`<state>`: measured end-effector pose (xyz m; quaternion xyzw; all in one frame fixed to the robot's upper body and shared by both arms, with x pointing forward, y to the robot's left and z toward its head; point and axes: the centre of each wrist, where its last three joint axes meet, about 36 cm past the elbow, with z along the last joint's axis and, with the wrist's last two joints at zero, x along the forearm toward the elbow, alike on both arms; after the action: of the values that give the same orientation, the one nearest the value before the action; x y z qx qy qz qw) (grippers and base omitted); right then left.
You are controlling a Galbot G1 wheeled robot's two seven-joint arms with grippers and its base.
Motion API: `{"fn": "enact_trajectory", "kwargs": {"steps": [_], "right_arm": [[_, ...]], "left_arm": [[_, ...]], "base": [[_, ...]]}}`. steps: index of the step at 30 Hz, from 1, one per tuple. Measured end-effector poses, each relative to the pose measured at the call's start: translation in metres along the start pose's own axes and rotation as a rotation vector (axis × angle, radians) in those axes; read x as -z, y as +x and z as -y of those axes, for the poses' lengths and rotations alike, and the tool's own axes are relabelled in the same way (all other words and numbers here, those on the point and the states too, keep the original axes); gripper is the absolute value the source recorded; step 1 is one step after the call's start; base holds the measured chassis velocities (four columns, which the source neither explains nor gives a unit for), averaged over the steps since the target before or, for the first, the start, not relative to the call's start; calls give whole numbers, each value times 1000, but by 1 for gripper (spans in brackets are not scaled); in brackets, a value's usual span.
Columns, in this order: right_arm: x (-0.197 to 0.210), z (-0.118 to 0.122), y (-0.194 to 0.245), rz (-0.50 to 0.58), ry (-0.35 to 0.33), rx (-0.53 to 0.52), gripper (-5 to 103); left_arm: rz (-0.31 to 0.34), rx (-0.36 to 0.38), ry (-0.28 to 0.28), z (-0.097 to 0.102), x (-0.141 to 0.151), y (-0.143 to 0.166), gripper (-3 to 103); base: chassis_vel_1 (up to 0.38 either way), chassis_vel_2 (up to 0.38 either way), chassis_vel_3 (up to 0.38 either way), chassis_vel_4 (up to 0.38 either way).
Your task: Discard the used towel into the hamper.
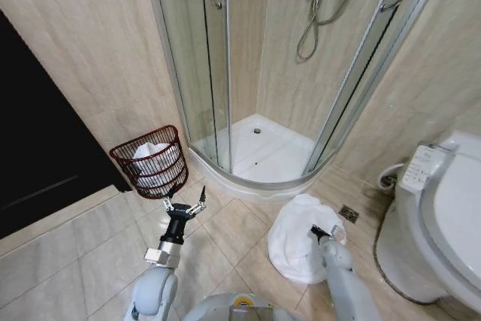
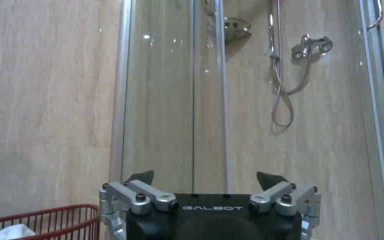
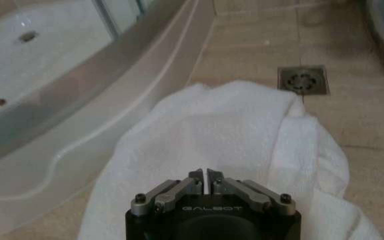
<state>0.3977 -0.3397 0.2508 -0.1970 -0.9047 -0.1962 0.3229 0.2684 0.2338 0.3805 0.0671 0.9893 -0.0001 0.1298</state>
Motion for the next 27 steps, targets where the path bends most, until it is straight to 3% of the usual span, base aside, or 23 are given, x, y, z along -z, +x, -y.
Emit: {"fn": "enact_trajectory", "kwargs": {"steps": [7,8,13,14,18,21,27], "right_arm": [[-3,-3,2,-25,31,-22,0],[-6,-4,1,-24,49,-31,11],[-8,-14,-5,-35,89,-14,21],[-5,-21,-9,-49,92,-6,32],[1,-29,-13,-82,94,11,43],[12,-36,-19,-174,85,26,54],[5,-30,-36,-229,96,-13,76]], "left_arm": [[-1,-7,-3,-1,0,1,100],[-2,-10,-5,-1,0,1,100],[-4,-17,-10,-3,0,2,100],[-4,-23,-13,-3,1,1,100],[-5,-34,-18,-4,2,1,100],[-9,-39,-20,-5,4,1,100],[-13,-40,-32,-6,0,3,100]], "base": [[0,0,0,0],[0,0,0,0],[0,0,0,0],[0,0,0,0],[0,0,0,0],[0,0,0,0],[0,0,0,0]]}}
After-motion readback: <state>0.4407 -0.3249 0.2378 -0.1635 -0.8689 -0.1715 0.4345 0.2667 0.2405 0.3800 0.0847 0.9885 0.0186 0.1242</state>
